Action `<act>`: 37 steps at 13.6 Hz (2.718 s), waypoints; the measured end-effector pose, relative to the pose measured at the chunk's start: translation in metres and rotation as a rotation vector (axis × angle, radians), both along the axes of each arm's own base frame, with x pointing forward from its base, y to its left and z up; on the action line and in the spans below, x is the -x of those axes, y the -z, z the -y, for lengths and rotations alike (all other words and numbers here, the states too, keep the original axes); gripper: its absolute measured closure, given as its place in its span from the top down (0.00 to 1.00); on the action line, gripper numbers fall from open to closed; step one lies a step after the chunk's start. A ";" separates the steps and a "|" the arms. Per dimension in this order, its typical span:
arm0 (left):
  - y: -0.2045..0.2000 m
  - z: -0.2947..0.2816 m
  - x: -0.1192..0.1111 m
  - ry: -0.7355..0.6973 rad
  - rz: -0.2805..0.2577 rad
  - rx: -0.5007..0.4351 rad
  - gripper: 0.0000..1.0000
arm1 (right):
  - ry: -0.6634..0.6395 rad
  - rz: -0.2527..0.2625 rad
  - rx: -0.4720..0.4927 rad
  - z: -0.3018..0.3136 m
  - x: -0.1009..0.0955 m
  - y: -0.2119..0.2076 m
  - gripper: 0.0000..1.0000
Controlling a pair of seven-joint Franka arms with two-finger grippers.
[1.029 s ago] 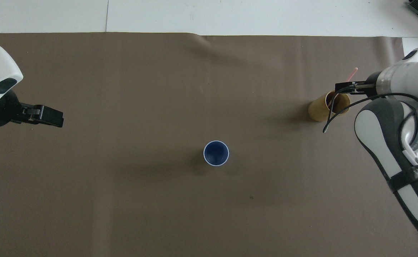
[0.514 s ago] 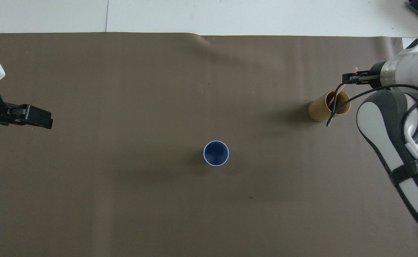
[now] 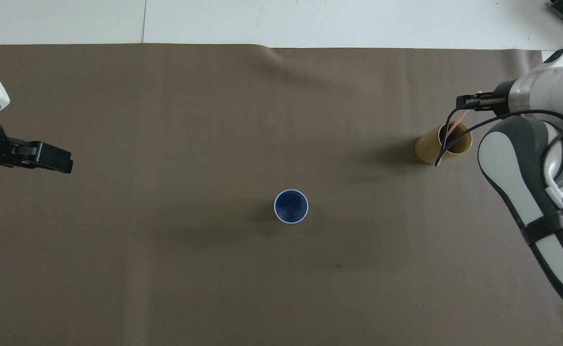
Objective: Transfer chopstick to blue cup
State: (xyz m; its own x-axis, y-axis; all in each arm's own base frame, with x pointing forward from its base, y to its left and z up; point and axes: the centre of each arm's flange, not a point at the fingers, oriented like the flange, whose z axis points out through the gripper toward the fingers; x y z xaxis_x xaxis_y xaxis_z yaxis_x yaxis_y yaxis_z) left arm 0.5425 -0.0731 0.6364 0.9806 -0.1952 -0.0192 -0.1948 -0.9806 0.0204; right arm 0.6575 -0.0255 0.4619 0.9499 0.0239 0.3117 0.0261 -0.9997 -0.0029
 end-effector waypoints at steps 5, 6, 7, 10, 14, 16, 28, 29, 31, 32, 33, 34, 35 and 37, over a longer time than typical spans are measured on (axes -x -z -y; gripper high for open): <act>0.000 -0.013 -0.004 0.025 0.012 0.002 1.00 | 0.004 -0.003 0.001 0.003 -0.001 0.003 0.35; 0.000 -0.014 -0.004 0.022 0.012 0.002 1.00 | 0.005 -0.005 0.001 0.003 -0.002 0.004 0.35; 0.000 -0.016 -0.005 0.021 0.013 -0.008 1.00 | 0.006 -0.006 0.001 0.004 -0.002 0.005 0.35; 0.000 -0.020 -0.005 0.022 0.016 -0.045 1.00 | 0.006 -0.007 0.002 0.004 -0.002 0.006 0.35; 0.000 -0.019 -0.005 0.007 0.016 -0.045 1.00 | -0.023 0.007 0.012 0.004 -0.005 0.000 0.08; 0.000 -0.020 -0.006 -0.010 0.025 -0.045 1.00 | -0.041 0.010 0.019 0.004 -0.006 -0.001 0.08; 0.000 -0.021 -0.011 -0.042 0.051 -0.041 1.00 | -0.108 -0.020 -0.001 -0.013 0.032 -0.109 0.08; 0.000 -0.022 -0.011 -0.045 0.051 -0.041 1.00 | -0.117 -0.028 -0.006 -0.015 0.041 -0.130 0.08; 0.000 -0.025 -0.011 -0.050 0.051 -0.042 1.00 | -0.142 -0.042 -0.008 -0.024 0.053 -0.163 0.08; -0.001 -0.026 -0.011 -0.052 0.051 -0.042 1.00 | -0.157 -0.044 -0.007 -0.032 0.056 -0.173 0.08; -0.001 -0.028 -0.011 -0.055 0.052 -0.042 1.00 | -0.173 -0.045 -0.005 -0.041 0.057 -0.178 0.08; -0.001 -0.030 -0.011 -0.059 0.052 -0.041 1.00 | -0.193 -0.045 -0.004 -0.052 0.057 -0.180 0.08; -0.001 -0.031 -0.011 -0.061 0.051 -0.038 1.00 | -0.221 -0.043 -0.003 -0.069 0.058 -0.182 0.08; -0.001 -0.031 -0.011 -0.062 0.051 -0.031 1.00 | -0.303 -0.032 -0.001 -0.117 0.064 -0.188 0.08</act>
State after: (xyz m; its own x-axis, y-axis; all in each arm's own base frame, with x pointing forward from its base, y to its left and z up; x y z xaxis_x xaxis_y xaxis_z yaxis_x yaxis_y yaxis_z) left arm 0.5534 -0.0426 0.6375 0.9906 -0.1340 0.0256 -0.1336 -0.9909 -0.0180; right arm 0.5933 0.0919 0.6495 0.9090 0.3072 0.2819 0.3229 -0.9464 -0.0098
